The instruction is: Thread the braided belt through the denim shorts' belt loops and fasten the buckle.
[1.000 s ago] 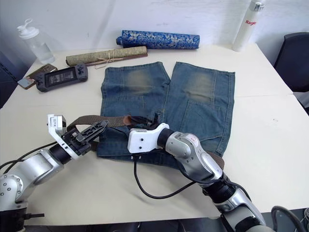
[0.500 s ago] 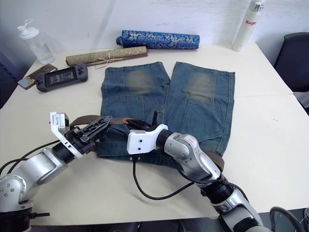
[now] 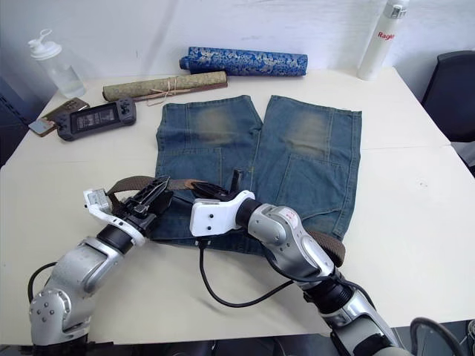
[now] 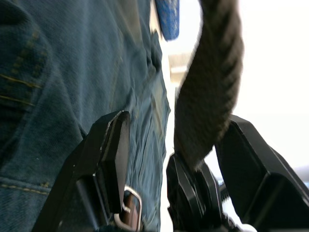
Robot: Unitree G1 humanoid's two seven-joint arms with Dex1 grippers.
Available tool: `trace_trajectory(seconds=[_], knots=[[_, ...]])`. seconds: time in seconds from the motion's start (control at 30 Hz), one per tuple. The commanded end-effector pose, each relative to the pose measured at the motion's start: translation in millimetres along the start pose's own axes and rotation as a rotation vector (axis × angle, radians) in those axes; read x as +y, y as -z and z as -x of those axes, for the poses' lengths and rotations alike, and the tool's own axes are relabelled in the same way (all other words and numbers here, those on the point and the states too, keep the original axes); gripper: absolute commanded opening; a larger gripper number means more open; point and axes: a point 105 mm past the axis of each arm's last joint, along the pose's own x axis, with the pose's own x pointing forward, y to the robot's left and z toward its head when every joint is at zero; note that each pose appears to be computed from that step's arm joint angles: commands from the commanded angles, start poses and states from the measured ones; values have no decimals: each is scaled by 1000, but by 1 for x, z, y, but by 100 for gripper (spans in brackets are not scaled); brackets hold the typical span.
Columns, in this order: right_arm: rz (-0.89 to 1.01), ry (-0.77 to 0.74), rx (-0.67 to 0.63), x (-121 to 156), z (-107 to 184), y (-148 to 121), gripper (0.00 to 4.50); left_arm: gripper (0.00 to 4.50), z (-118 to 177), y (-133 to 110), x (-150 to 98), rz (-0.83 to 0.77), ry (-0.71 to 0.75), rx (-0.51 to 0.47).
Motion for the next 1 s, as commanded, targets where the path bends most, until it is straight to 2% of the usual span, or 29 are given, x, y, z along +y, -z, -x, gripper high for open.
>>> trace_trajectory(seconds=[0.03, 0.17, 0.37, 0.47, 0.5, 0.53, 0.6, 0.63, 0.83, 1.0], knots=[[5, 28, -15, -5, 1, -4, 0, 288, 8, -3, -14, 19, 27, -53], [6, 28, -14, -5, 0, -4, 0, 288, 12, -7, -17, 55, 25, -104], [5, 25, -17, -5, 0, -4, 0, 288, 12, -6, -25, 62, 35, -114], [4, 24, -18, -5, -1, -4, 0, 208, 12, -7, -29, 75, 53, -126], [4, 24, -18, -5, -1, -4, 0, 147, 12, -7, -30, 77, 60, -128], [3, 25, -17, -4, -1, -4, 0, 117, 12, -7, -31, 78, 61, -129], [2, 25, -16, -4, -1, -4, 0, 17, 11, -7, -31, 80, 59, -130], [2, 26, -15, -4, 0, -4, 0, 5, 11, -8, -31, 81, 57, -130], [-34, 15, -15, -2, 1, -4, 0, 5, 8, -6, -33, 62, 70, -110], [-58, 63, -3, -13, 2, -2, 0, 5, 8, -6, -35, 54, 105, -102]])
